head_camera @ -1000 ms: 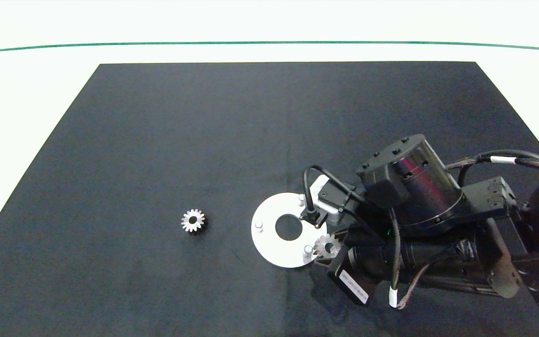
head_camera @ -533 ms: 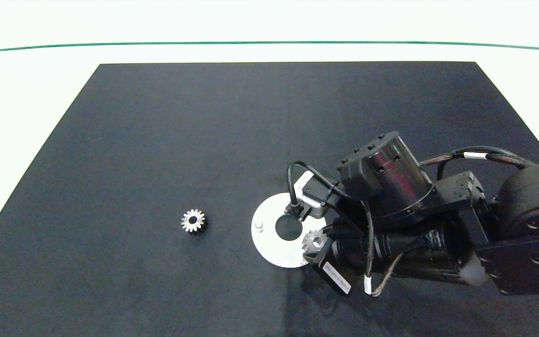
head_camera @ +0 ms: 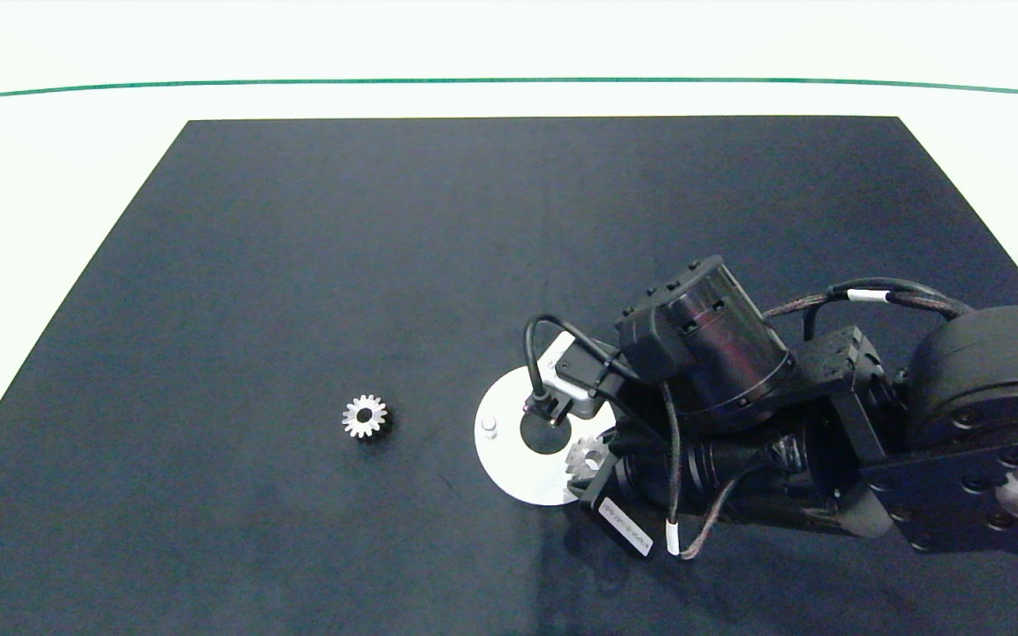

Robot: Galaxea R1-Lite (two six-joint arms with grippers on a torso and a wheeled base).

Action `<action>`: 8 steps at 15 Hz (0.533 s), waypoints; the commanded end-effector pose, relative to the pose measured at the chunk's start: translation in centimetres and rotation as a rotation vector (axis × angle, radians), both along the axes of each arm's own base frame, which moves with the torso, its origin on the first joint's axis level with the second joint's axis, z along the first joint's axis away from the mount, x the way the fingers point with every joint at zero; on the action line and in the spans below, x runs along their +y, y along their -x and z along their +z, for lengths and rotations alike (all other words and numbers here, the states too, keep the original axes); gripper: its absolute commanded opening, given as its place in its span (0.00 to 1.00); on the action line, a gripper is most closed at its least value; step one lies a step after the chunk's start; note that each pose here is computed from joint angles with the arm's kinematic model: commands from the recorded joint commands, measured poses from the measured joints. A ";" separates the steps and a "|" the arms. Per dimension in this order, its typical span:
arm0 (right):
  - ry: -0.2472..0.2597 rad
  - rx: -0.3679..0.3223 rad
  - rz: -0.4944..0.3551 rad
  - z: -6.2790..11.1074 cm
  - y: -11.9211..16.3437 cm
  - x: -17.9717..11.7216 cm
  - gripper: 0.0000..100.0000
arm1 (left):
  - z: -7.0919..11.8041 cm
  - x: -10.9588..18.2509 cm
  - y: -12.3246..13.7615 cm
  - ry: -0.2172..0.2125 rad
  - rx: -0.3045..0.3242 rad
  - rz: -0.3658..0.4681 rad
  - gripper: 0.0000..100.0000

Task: Install three planetary gears onto the carrier pins

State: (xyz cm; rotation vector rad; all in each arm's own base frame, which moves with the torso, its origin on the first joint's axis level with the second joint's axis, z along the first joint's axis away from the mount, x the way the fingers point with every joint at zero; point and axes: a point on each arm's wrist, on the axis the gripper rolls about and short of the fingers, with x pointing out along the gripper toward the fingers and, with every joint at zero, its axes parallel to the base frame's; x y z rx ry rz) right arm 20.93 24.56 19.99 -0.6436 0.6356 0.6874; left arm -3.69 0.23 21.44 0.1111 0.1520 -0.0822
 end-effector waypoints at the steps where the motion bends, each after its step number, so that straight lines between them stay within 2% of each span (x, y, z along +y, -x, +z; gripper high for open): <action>1: 0.001 -0.001 0.001 0.0 0.0 0.0 0.07 | 0.2 0.0 0.1 0.000 -0.004 -0.001 1.00; 8: 0.016 0.007 0.004 -0.5 -0.2 0.3 0.07 | 0.2 0.0 0.1 0.000 -0.004 -0.001 1.00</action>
